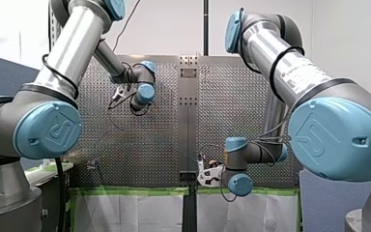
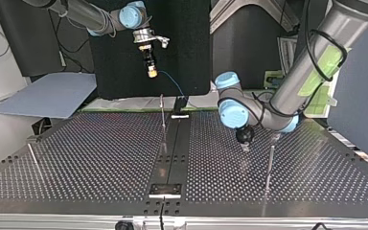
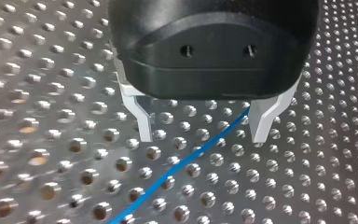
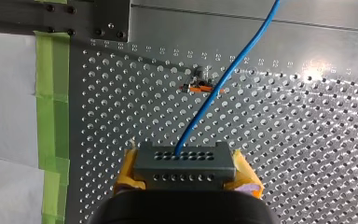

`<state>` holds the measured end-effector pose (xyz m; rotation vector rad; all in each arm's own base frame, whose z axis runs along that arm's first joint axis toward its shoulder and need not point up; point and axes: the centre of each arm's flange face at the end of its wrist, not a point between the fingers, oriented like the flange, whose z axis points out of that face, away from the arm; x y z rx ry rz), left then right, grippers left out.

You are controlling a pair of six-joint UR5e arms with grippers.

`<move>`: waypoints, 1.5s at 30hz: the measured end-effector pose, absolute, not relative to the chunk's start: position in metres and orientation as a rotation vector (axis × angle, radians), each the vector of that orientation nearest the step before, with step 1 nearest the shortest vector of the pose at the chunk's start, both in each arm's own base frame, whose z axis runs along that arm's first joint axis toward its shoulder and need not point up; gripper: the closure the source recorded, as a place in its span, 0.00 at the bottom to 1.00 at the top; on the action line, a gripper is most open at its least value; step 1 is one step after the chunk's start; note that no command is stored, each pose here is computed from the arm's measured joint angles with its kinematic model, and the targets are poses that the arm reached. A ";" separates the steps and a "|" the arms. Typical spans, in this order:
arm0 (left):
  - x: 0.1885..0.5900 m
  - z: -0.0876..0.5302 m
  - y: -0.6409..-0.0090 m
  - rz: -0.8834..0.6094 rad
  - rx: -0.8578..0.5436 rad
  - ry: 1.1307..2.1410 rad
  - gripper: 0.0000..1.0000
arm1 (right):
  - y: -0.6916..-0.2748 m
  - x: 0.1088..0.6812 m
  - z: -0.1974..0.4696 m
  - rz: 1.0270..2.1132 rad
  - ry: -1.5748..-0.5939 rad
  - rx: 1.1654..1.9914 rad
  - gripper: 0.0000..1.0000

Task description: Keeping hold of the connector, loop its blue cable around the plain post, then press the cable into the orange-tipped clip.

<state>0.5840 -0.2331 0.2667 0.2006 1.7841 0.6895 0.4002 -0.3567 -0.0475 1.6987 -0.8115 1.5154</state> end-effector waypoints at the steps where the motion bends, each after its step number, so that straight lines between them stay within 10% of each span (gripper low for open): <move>1: 0.586 0.264 -0.233 0.691 0.201 1.789 0.00 | -0.357 0.400 -0.047 1.515 -0.811 1.699 1.00; 45: 0.589 0.139 -0.263 0.647 0.289 1.929 0.00 | -0.356 0.400 -0.048 1.511 -0.809 1.703 1.00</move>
